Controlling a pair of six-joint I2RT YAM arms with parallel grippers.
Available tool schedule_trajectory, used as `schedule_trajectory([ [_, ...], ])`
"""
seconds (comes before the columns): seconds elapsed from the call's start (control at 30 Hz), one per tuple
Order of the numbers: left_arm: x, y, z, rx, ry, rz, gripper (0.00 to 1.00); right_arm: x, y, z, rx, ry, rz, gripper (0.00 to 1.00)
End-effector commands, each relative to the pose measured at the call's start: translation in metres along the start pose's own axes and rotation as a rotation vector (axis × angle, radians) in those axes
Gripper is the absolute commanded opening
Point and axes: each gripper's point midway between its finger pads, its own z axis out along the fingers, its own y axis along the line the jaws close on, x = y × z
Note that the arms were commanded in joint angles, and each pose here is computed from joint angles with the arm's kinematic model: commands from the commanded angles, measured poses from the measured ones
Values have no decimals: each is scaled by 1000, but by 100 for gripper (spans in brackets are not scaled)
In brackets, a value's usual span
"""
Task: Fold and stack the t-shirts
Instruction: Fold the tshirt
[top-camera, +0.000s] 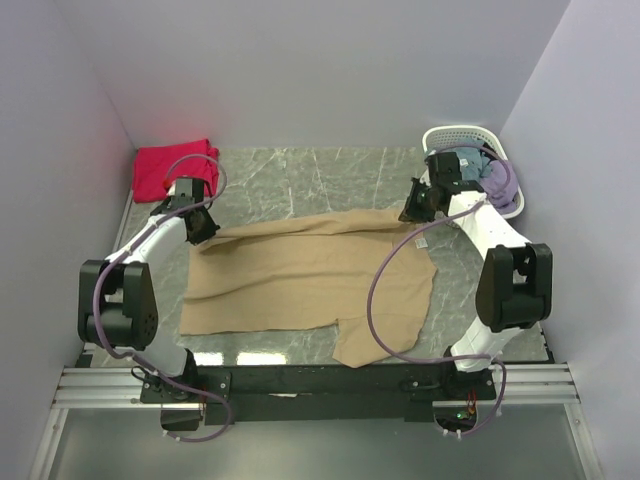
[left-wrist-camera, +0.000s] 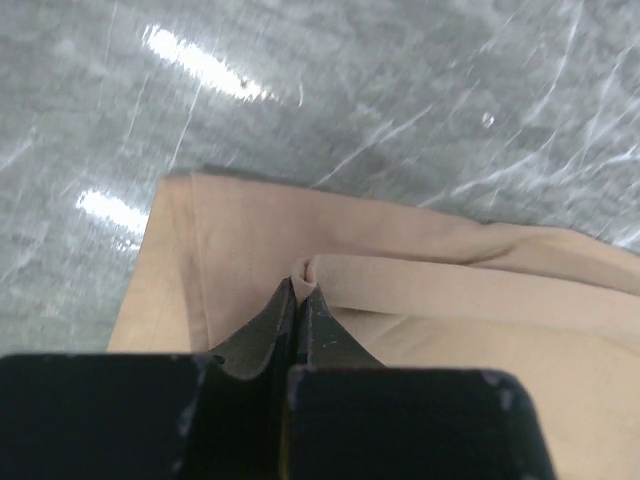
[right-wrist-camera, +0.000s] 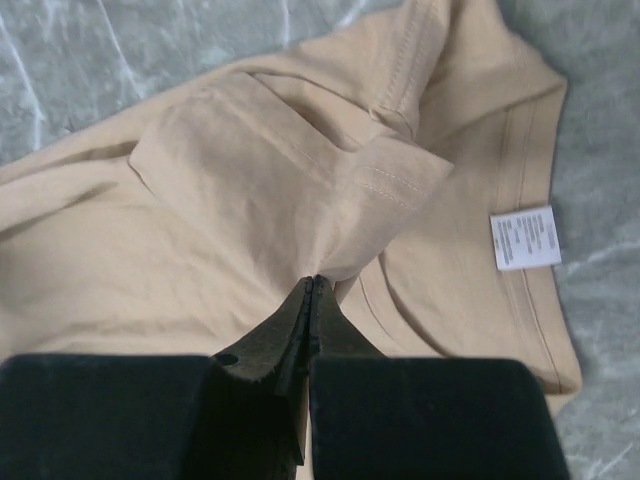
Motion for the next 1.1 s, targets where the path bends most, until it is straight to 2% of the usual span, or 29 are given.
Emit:
schedule_trajectory([
  [0.0,3,12,-13,-38,-29,-31,1,0,1,-13,6,-49,5,0],
  [0.23,7,60,-17,-289,-66,-51,1,4,-28,-27,151,-123,46,0],
  [0.33,8,66,-16,-326,-62,-53,1,11,-41,-32,212,-132,58,0],
  [0.53,30,60,1,-294,41,-22,1,49,-56,-16,246,-18,62,0],
  [0.6,41,59,5,-274,77,-8,7,63,-59,-11,250,18,61,0],
  [0.67,49,63,3,-278,84,-13,9,70,-61,-9,252,34,57,0],
  [0.7,55,57,1,-239,105,-15,16,77,-63,-10,261,56,54,0],
  [0.77,66,55,-3,-198,124,-33,29,81,-66,-10,275,68,56,20],
  [0.83,70,51,-6,-158,122,-38,55,80,-66,-16,278,38,63,35],
  [0.9,68,55,-14,-170,106,-48,83,70,-66,-25,289,-17,70,40],
  [1.03,44,45,-30,-122,28,-60,88,34,-46,-51,226,-174,71,52],
  [1.07,32,36,-37,-84,-8,-67,88,28,-40,-52,197,-191,64,52],
])
